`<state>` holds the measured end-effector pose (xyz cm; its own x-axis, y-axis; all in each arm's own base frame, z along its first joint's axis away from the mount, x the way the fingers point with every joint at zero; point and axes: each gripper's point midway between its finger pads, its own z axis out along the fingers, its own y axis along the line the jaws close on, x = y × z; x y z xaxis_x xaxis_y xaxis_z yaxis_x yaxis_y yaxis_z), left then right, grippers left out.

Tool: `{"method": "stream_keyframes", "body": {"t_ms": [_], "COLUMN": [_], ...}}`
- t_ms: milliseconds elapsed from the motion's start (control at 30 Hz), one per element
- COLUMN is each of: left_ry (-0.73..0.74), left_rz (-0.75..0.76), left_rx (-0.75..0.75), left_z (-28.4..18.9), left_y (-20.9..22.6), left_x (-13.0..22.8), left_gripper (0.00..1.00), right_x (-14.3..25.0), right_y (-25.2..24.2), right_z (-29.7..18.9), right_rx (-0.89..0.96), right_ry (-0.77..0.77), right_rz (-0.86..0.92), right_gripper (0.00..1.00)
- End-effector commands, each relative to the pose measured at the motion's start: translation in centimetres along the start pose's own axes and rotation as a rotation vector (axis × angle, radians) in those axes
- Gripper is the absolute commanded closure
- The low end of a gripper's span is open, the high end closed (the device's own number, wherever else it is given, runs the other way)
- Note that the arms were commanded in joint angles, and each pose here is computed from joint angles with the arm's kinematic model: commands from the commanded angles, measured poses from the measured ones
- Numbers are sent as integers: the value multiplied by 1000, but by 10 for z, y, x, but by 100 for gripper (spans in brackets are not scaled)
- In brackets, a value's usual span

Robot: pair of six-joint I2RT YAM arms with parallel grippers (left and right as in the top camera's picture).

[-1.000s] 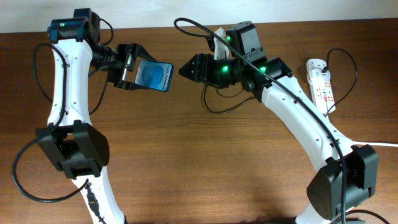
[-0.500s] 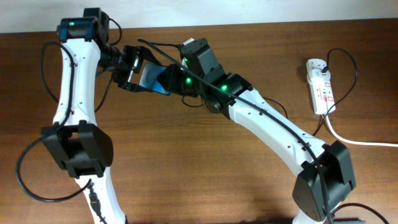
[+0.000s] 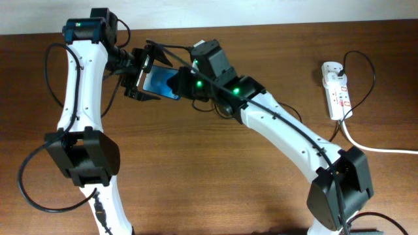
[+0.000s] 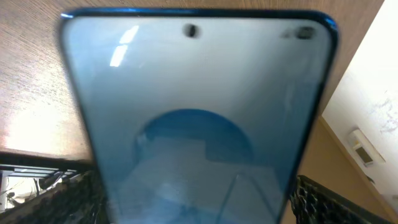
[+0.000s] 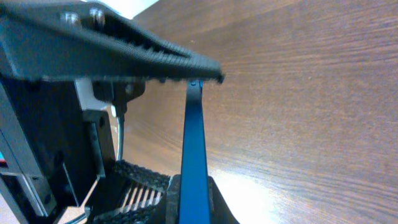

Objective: Plug charger to phone and switch on socket

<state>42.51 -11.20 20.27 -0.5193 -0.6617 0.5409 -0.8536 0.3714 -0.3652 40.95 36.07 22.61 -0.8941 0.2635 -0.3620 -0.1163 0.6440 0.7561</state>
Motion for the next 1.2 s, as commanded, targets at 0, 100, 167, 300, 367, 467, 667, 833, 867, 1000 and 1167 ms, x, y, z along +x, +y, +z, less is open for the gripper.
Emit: {"method": "stream_keyframes", "body": {"t_ms": [0, 100, 167, 300, 367, 467, 667, 833, 867, 1000, 1167], "left_ry": [-45, -67, -37, 52, 53, 12, 45, 155, 165, 168, 130], "left_rz": [180, 689, 915, 1216, 1226, 1223, 1197, 1159, 1152, 1069, 1090], "left_rx": [55, 148, 265, 463, 466, 413, 387, 491, 518, 549, 541], "left_z": [-16, -21, -26, -37, -37, -33, -25, 1, 1, 3, 21], "left_y": [-11, -33, -52, -66, -66, -64, -57, -67, -71, -86, -108], "left_x": [5, 4, 18, 52, 53, 42, 46, 54, 54, 47, 62], "left_gripper": [1, 1, 0, 0, 1, 1, 1, 1, 1, 1, 1], "right_x": [-25, -49, -74, -65, -32, -6, -28, -54, -60, -61, -75], "right_y": [-3, -32, -39, -32, -56, -89, -104, -119, -110, -99, -68], "right_z": [-20, -57, -103, -213, -230, -231, -214, -199, -194, -139, -112], "right_rx": [-33, -23, -23, -1, 61, 3, -233, -298, -343, -485, -514], "right_ry": [-19, 0, -62, -148, -187, -292, -496, -569, -578, -513, -560], "right_rz": [17, 21, 25, -75, -47, 76, 313, 490, 455, 603, 660], "right_gripper": [96, 96, 96, 96, 96, 96, 96, 96, 96, 96, 96]}}
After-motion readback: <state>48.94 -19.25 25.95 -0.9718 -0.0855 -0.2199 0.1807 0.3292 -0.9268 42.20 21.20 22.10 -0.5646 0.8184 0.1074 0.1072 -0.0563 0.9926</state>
